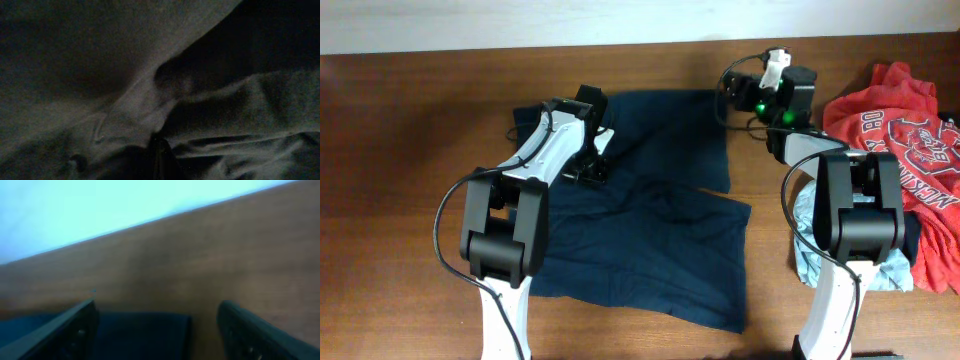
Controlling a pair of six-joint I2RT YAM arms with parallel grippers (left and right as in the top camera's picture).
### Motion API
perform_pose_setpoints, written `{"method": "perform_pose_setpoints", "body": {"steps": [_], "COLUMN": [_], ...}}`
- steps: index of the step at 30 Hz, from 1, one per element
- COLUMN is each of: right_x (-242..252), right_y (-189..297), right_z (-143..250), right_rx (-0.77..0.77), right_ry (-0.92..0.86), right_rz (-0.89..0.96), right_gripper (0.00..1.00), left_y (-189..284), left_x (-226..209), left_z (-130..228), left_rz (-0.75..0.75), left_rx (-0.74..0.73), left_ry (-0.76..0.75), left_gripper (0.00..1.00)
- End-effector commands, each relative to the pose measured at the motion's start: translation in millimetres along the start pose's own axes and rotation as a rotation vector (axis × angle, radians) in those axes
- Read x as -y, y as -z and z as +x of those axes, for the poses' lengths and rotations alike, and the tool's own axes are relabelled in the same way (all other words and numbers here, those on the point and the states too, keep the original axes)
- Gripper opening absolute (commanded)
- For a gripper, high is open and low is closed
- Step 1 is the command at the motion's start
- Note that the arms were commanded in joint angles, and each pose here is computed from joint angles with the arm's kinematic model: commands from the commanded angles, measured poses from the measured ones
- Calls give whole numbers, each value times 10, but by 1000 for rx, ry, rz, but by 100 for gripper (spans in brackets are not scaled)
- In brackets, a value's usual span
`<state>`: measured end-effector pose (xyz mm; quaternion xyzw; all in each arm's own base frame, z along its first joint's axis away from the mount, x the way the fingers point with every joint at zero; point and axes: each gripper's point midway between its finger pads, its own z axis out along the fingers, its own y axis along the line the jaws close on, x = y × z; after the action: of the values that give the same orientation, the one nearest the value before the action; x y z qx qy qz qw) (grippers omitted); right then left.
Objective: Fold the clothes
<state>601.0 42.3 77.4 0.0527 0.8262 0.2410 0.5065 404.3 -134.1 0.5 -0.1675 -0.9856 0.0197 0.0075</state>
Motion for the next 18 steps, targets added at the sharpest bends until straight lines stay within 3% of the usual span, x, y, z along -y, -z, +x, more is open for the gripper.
{"method": "perform_pose_setpoints", "body": {"steps": [1,5,9,14,18], "right_x": [-375,-574,-888,-1356,-1747], "right_y": [270,577,1214,2034,2433], "right_z": [-225,-396,-744,-997,-871], "right_rx": [-56,-98,-109,-89,-140], "right_ry": [30,96,185,211,211], "right_rz": [-135,-119,-19,11,-77], "right_gripper": [80,86,100,99,99], "left_y": [228,774,1704,2635,2870], "left_x": [-58,-207,-468,-838,-1171], "left_z": [-121,-333,-370,34,450], "left_rz": [-40,-127,-197,-231,-233], "left_rx": [61,186,369,539,539], "left_ry": [7,17,74,181,307], "left_gripper": [2,2,2,8,11]}}
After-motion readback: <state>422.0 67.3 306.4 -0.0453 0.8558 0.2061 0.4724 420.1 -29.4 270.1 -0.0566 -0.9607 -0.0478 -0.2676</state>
